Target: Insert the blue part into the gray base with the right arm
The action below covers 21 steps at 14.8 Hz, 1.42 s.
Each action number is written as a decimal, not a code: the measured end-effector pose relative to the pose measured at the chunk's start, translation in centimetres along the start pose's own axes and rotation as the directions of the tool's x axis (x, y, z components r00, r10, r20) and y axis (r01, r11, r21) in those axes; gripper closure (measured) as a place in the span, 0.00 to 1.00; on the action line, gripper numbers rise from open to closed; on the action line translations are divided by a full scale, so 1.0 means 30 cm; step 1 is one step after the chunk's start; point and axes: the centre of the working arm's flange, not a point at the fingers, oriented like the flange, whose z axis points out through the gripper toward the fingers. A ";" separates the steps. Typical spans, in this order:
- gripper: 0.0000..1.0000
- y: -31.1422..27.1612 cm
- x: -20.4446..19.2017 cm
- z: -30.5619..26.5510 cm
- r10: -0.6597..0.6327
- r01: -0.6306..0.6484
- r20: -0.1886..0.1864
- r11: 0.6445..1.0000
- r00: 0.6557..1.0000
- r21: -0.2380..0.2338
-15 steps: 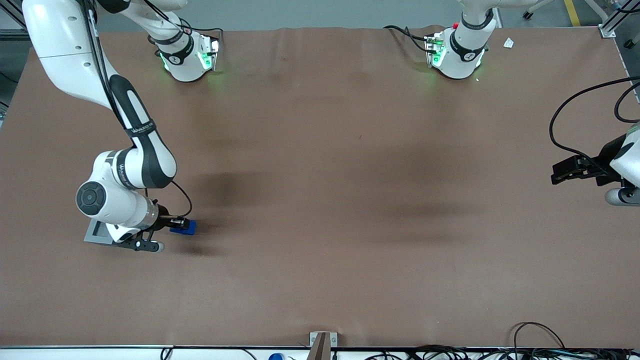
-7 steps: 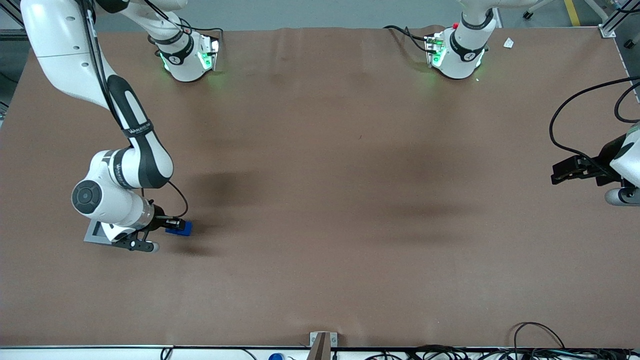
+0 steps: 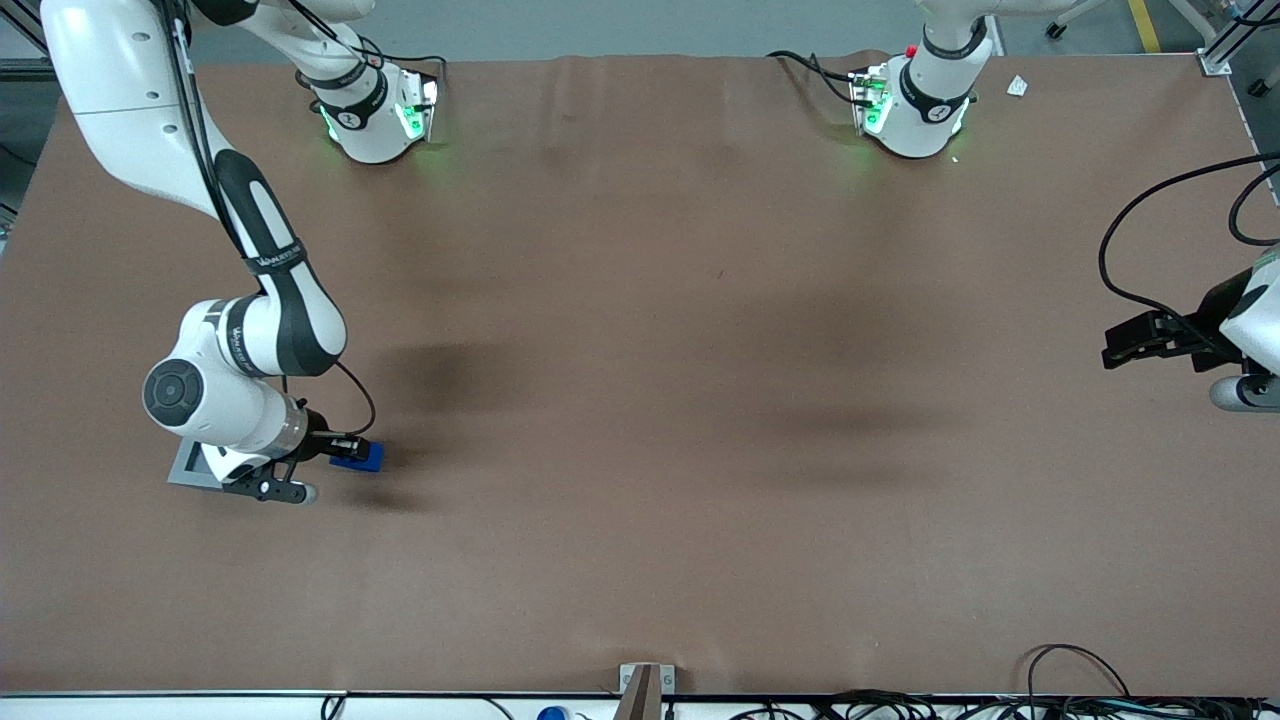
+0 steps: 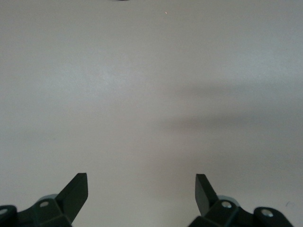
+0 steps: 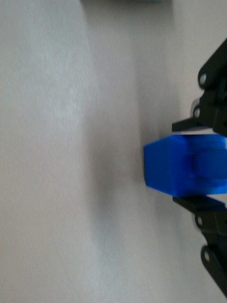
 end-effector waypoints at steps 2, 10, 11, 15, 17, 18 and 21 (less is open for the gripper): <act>0.18 0.032 0.004 0.006 0.012 -0.012 0.000 1.000 1.000 -0.009; 0.00 0.013 0.013 -0.032 0.100 -0.100 -0.022 0.995 0.995 -0.001; 0.00 0.007 0.018 -0.065 0.111 -0.111 -0.034 0.994 0.993 0.004; 0.00 0.027 0.031 -0.316 0.126 -0.126 -0.002 0.992 0.992 -0.008; 0.00 0.049 0.037 -0.504 0.119 -0.119 0.005 0.992 0.993 -0.037; 0.00 0.060 0.038 -0.604 0.102 -0.103 -0.006 0.992 0.995 -0.073; 0.00 0.118 0.015 -0.878 0.111 -0.111 -0.002 0.985 0.994 -0.130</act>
